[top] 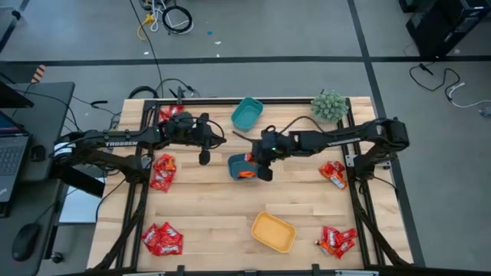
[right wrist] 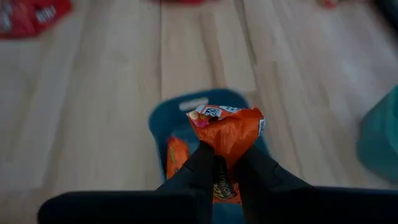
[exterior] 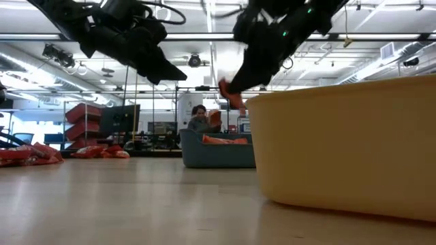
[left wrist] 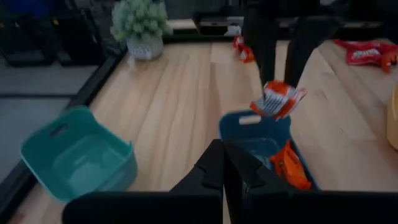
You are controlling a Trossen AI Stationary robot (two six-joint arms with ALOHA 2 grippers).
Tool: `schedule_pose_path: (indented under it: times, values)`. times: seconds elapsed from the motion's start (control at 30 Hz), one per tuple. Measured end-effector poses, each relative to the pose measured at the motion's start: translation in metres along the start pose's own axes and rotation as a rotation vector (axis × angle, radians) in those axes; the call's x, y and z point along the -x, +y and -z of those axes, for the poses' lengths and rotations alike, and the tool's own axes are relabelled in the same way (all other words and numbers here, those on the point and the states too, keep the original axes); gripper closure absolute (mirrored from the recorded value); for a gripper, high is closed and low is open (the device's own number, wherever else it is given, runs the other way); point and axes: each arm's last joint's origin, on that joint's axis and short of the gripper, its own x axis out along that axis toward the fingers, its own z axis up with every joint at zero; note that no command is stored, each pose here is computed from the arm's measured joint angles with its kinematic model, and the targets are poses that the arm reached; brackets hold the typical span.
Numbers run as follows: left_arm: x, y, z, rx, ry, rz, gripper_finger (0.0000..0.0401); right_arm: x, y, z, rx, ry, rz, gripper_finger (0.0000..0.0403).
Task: Sort candy
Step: Put the orange chocolate into the blue bin
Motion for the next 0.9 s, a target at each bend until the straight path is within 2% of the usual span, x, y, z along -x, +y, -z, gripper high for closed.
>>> schedule_pose_path:
  times: [0.23,0.4,0.53,0.7,0.9]
  values:
    - [0.0,-0.001,0.003,0.026,0.026,0.012,0.0401,-0.035,-0.007,0.011,0.016,0.165,-0.01,0.0352]
    - [0.0,0.0,0.002,0.033,0.012,0.011,0.0401,-0.046,-0.009,0.016,0.007,0.239,-0.006,0.0333]
    - [0.0,0.0,0.002,0.039,0.013,0.011,0.0401,-0.041,-0.009,0.014,-0.007,0.27,-0.004,0.0299]
    - [0.0,-0.001,0.002,0.041,0.019,0.014,0.0401,-0.026,-0.003,0.007,-0.037,0.257,-0.011,0.0234]
    - [0.0,-0.001,0.003,0.042,0.023,0.015,0.04,0.012,0.016,0.016,-0.068,0.43,-0.022,0.0178]
